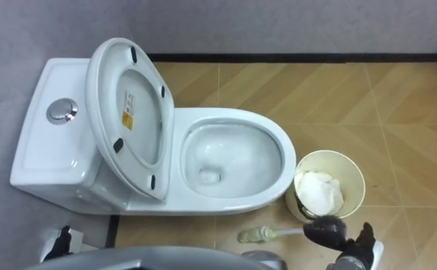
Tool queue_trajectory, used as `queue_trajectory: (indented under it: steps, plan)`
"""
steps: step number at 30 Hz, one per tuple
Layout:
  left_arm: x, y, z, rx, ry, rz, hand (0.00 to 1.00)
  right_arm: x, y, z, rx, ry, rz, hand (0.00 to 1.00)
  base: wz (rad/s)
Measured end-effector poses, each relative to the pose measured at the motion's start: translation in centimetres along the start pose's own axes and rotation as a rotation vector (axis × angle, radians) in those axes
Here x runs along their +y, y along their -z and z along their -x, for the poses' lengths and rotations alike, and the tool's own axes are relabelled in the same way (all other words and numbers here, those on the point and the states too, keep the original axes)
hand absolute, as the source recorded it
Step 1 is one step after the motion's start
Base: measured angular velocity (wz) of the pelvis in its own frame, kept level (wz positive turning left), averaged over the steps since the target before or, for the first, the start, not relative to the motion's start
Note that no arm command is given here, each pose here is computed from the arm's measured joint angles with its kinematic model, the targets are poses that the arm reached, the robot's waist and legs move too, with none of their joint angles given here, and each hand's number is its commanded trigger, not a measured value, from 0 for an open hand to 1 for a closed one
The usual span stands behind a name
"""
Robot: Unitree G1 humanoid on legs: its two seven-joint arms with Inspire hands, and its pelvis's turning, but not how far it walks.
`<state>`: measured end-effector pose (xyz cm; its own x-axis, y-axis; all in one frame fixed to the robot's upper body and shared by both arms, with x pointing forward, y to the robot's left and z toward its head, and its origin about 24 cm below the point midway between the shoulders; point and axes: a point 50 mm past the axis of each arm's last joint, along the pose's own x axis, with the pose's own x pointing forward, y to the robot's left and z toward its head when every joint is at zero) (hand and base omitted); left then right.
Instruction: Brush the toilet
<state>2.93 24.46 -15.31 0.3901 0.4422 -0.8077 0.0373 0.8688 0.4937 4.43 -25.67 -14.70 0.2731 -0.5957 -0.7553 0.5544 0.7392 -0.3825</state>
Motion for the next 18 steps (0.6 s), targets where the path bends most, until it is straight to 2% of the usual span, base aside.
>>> queue_trajectory:
  steps: [7, 11, 18]
  plan:
    - [0.1, 1.1, 0.1, 0.051, 0.007, -0.006, 0.0, -1.6, 4.1, 0.2, 0.203, -0.024, 0.051, 0.0, 0.04]
    - [0.0, 2.4, 0.4, 0.126, 0.029, -0.086, 0.0, -2.3, 6.3, 0.9, 0.32, -0.095, 0.093, 0.0, 0.0]
    - [-0.3, 3.0, 0.5, 0.188, 0.068, -0.164, 0.0, -2.2, 7.8, 1.4, 0.421, -0.228, 0.305, 0.0, 0.0]
